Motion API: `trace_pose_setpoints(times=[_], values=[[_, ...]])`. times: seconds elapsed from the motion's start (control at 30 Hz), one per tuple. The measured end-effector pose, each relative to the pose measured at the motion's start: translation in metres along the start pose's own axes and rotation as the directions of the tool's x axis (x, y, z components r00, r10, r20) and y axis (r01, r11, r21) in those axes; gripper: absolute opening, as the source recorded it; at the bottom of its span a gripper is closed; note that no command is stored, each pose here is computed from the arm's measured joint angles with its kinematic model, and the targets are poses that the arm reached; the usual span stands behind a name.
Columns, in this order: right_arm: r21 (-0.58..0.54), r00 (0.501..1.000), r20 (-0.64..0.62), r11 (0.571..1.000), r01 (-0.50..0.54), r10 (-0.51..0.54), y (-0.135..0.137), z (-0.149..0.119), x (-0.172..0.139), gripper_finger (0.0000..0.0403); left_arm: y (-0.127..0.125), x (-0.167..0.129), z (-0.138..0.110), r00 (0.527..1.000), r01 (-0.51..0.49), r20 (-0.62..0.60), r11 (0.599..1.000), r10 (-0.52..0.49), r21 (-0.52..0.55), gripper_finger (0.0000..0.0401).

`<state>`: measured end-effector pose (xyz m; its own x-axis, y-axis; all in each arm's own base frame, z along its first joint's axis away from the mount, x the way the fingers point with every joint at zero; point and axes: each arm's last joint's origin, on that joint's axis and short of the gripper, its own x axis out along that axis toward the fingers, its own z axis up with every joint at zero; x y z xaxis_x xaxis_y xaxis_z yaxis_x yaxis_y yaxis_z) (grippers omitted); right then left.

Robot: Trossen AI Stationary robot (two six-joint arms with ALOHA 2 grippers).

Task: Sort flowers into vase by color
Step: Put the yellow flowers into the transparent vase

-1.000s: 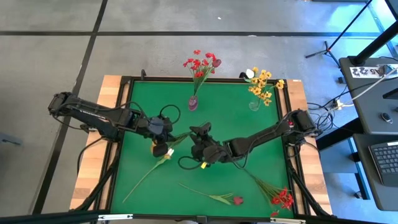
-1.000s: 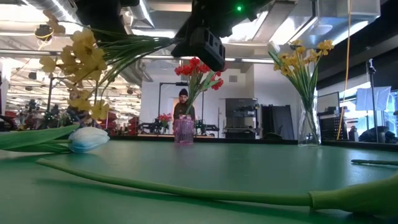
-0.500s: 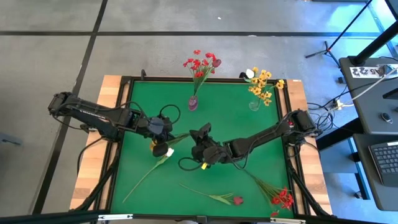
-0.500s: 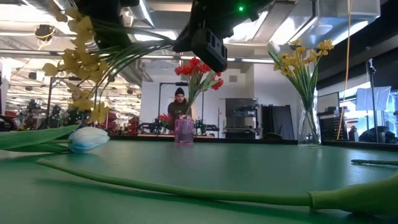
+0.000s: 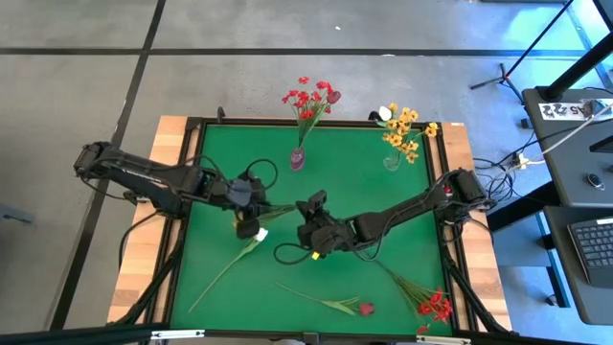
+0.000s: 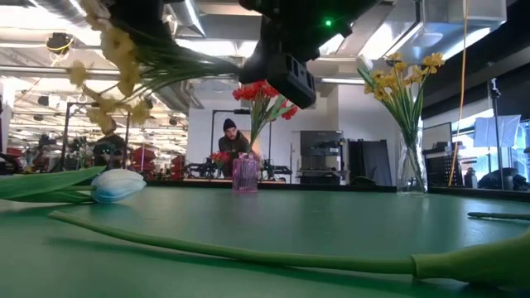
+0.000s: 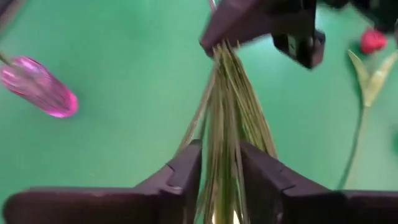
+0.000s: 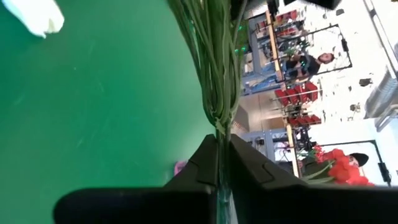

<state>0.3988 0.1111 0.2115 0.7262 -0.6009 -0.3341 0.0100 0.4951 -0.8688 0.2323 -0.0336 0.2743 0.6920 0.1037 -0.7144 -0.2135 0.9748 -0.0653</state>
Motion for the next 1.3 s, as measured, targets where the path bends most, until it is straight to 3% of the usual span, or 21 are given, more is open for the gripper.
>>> trace_pose_setpoints(times=[0.3,0.6,0.83,1.03,1.3], values=[[0.018,0.997,-0.063,0.999,-0.041,0.042,0.006,-0.009,0.000,0.0019,-0.001,-0.022,0.023,0.990,-0.117,0.079,0.992,0.114,0.039,0.0155],[0.118,0.993,-0.108,0.992,-0.042,0.055,0.002,-0.014,-0.013,0.0021,-0.008,-0.046,0.036,0.959,-0.237,0.184,0.965,0.214,0.114,0.0160],[0.255,0.994,-0.076,0.966,-0.050,0.072,-0.028,-0.014,-0.050,0.0021,-0.007,-0.070,0.032,0.938,-0.262,0.262,0.958,0.225,0.115,0.0160],[0.406,0.997,-0.024,0.912,-0.056,0.072,-0.068,-0.022,-0.089,0.0021,-0.001,-0.090,0.029,0.929,-0.245,0.305,0.966,0.209,0.085,0.0160],[0.523,0.991,0.124,0.846,-0.104,0.045,-0.105,-0.025,-0.140,0.0014,0.000,-0.091,0.029,0.928,-0.239,0.308,0.969,0.211,0.056,0.0160]])
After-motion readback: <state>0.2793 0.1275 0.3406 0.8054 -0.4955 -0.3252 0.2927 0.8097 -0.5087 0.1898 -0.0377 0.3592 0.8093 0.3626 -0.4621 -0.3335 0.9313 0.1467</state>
